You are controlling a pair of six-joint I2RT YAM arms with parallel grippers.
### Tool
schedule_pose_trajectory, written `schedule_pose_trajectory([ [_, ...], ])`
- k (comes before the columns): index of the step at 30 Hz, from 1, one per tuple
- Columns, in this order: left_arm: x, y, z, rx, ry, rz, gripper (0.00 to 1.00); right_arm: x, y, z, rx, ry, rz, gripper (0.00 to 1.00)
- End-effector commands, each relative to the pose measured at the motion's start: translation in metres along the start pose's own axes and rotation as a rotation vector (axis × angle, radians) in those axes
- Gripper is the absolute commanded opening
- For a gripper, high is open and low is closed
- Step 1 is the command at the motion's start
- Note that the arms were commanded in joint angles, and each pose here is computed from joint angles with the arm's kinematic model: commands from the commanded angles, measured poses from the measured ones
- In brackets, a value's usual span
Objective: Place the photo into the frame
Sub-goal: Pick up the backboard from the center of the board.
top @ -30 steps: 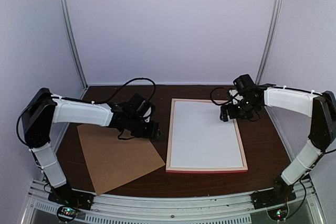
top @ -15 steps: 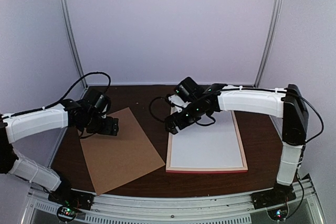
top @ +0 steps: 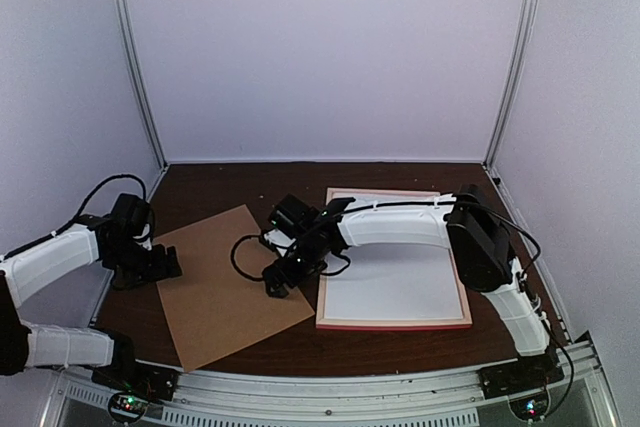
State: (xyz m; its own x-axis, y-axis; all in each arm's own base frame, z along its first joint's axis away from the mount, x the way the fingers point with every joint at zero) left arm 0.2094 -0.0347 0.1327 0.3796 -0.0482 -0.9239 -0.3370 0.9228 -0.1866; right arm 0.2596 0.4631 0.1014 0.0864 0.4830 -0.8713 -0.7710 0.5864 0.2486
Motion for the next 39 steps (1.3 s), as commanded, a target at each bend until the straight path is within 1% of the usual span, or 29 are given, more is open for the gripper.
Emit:
schedule_pose_trajectory([
  [1, 0.004, -0.004, -0.004, -0.051, 0.051, -0.096, 0.93, -0.004, 0.001, 0.009, 0.065, -0.016, 0.013, 0.96],
  [5, 0.02, 0.001, -0.012, -0.114, 0.111, -0.136, 0.92, 0.003, 0.0, 0.01, 0.097, -0.022, 0.015, 0.96],
  [7, 0.025, 0.003, -0.015, -0.133, 0.122, -0.147, 0.9, 0.007, 0.0, 0.011, 0.106, -0.018, 0.016, 0.96],
  [18, 0.035, 0.019, -0.024, -0.169, 0.099, -0.071, 0.9, 0.021, -0.001, 0.013, 0.142, -0.019, 0.031, 0.96],
  [22, 0.04, 0.018, -0.027, -0.174, 0.11, -0.092, 0.9, 0.027, -0.002, 0.011, 0.155, -0.014, 0.038, 0.96],
  [27, 0.043, 0.008, -0.029, -0.198, 0.131, -0.188, 0.86, 0.033, -0.001, 0.009, 0.17, -0.005, 0.065, 0.96],
  [32, 0.035, -0.008, -0.022, -0.187, 0.139, -0.315, 0.82, 0.036, -0.001, 0.004, 0.178, 0.003, 0.068, 0.96],
  [39, 0.003, -0.028, -0.001, -0.12, 0.053, -0.472, 0.77, 0.038, -0.003, -0.007, 0.197, 0.015, 0.069, 0.95],
])
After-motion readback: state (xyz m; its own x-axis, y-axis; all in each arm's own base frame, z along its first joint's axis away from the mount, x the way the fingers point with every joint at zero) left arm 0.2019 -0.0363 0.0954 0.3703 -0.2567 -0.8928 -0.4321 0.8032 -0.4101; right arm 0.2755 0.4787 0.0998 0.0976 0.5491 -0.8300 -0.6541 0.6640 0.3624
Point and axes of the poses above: each gripper's point midway between its finger pads, its own x axis out along the fingers, its own y axis along the line the jaws close on, z = x × y, the point moved 7 cm from there along -x, back along the fingers, and after that the axes turned 4 degrees about -x, right-handed, at the moved point
